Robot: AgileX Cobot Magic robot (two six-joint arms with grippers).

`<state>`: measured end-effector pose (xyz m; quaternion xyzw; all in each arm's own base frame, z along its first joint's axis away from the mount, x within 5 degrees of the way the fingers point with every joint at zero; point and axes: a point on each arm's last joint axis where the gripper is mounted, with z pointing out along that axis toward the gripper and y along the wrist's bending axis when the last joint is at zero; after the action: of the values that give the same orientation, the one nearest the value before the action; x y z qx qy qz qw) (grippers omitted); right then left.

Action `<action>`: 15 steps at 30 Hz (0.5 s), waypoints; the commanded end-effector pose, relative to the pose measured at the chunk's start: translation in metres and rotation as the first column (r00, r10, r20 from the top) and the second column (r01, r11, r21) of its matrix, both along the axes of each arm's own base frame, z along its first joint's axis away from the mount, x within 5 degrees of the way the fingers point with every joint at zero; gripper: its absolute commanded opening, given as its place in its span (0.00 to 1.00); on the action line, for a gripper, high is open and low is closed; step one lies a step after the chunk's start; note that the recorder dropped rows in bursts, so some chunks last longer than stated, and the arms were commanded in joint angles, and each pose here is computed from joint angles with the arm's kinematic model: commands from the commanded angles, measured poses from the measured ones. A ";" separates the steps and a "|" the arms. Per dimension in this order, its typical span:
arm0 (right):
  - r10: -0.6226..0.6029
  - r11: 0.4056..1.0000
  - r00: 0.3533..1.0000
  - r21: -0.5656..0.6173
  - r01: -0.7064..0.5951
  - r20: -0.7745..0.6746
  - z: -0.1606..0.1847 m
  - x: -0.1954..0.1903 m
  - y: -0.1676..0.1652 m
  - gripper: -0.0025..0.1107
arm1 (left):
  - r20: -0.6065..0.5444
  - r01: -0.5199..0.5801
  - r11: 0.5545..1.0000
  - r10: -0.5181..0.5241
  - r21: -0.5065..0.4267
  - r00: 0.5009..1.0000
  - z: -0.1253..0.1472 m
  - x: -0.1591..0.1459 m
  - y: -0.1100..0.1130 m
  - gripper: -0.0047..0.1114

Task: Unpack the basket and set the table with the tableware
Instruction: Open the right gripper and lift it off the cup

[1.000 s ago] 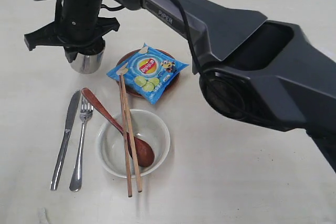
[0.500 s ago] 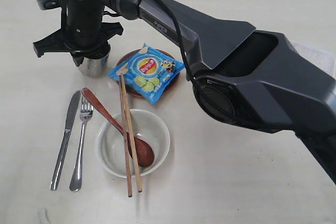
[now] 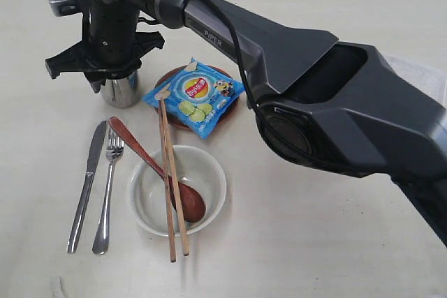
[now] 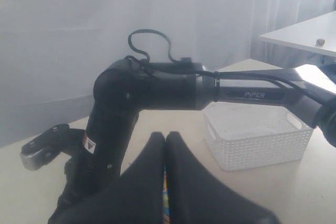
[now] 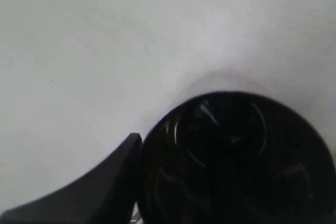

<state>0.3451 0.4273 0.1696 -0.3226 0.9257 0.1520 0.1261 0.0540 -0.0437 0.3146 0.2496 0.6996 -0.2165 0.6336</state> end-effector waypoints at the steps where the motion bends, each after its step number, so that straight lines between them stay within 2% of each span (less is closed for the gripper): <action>1: 0.003 1.000 1.000 0.014 -0.004 0.024 0.008 0.004 -0.002 0.41 | -0.008 -0.004 1.000 0.004 -0.010 1.000 -0.001 0.000 0.000 0.04; 8: -0.009 0.996 0.988 0.087 -0.004 0.153 0.048 0.010 -0.002 0.41 | -0.008 -0.004 1.000 0.004 -0.010 1.000 -0.001 0.000 0.000 0.04; 15: -0.043 0.977 0.961 0.212 -0.016 0.272 0.108 0.007 -0.008 0.39 | -0.010 -0.004 1.000 0.004 -0.008 1.000 -0.001 0.000 0.000 0.04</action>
<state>0.3519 0.4276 0.2446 -0.3217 0.8935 0.1902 0.2489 0.0540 -0.0437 0.3146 0.2496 0.6996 -0.2165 0.6336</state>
